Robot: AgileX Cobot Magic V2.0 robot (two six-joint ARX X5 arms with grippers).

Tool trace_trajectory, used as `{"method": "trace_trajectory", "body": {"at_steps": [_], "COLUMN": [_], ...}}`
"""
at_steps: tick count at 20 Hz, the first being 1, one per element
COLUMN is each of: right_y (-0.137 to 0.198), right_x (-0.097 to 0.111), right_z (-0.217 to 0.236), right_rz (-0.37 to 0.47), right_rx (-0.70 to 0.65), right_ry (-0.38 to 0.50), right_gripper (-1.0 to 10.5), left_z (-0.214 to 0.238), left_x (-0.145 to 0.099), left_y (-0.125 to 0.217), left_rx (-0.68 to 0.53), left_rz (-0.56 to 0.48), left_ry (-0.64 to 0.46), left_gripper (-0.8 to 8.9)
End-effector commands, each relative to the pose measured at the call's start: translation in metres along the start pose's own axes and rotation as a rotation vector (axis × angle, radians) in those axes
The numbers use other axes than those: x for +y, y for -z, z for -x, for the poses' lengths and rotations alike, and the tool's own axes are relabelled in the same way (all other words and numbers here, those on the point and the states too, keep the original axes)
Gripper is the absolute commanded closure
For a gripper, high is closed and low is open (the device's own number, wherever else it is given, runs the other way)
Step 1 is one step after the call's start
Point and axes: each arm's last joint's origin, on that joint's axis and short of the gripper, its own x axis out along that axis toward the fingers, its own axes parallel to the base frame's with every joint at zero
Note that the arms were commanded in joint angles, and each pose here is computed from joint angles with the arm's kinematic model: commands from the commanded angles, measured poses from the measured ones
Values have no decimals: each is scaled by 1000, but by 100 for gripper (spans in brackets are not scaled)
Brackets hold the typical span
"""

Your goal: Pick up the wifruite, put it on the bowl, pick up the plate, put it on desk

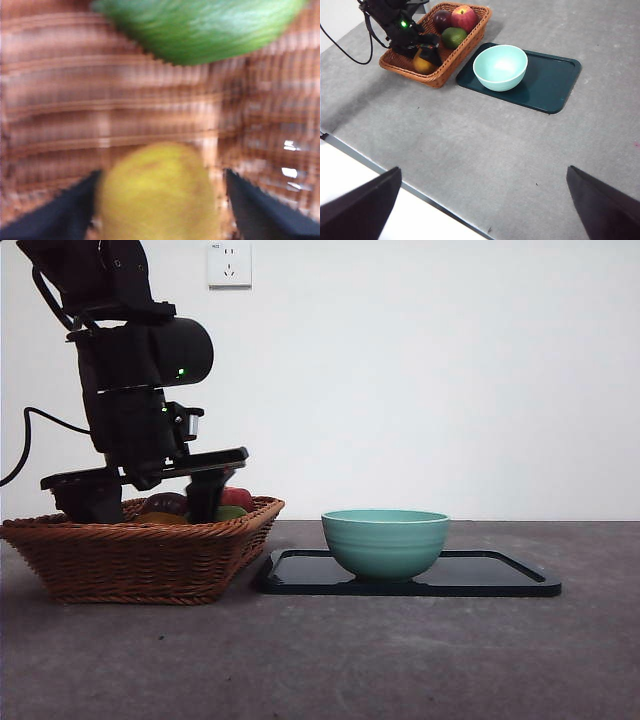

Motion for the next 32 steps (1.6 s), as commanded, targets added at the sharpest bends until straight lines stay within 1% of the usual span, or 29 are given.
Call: {"method": "trace_trajectory", "body": {"at_steps": [1, 4, 8, 11, 13, 15, 18, 21, 24, 28, 32], "right_y": [6, 6, 6, 6, 6, 6, 6, 6, 6, 6, 5], "right_x": [-1, -1, -1, -1, -1, -1, -1, -1, -1, -1, -1], "right_z": [2, 2, 2, 2, 2, 2, 2, 2, 2, 2, 1], "right_rz": [-13, -13, -12, -13, -14, -20, -21, -20, -19, -27, -102], "right_rx": [70, 70, 70, 70, 70, 69, 69, 69, 69, 69, 74], "right_ry": [2, 2, 3, 3, 3, 5, 7, 6, 6, 6, 10], "right_gripper": [326, 326, 326, 326, 326, 326, 327, 327, 327, 326, 327], "left_z": [15, 51, 120, 177, 211, 240, 277, 302, 319, 332, 340], "left_x": [-3, -5, -2, 4, 10, 17, 30, 41, 50, 60, 68], "left_y": [-7, -9, 9, 38, 63, 90, 132, 170, 202, 233, 253], "left_rx": [-35, -117, -230, -301, -339, -369, -436, -500, -552, -622, -681], "left_rz": [3, -18, -85, -159, -218, -277, -393, -469, -515, -558, -594], "left_ry": [2, 38, 78, 111, 158, 213, 279, 372, 466, 504, 528], "left_gripper": [360, 340, 341, 342, 344, 344, 344, 344, 344, 344, 344]}}
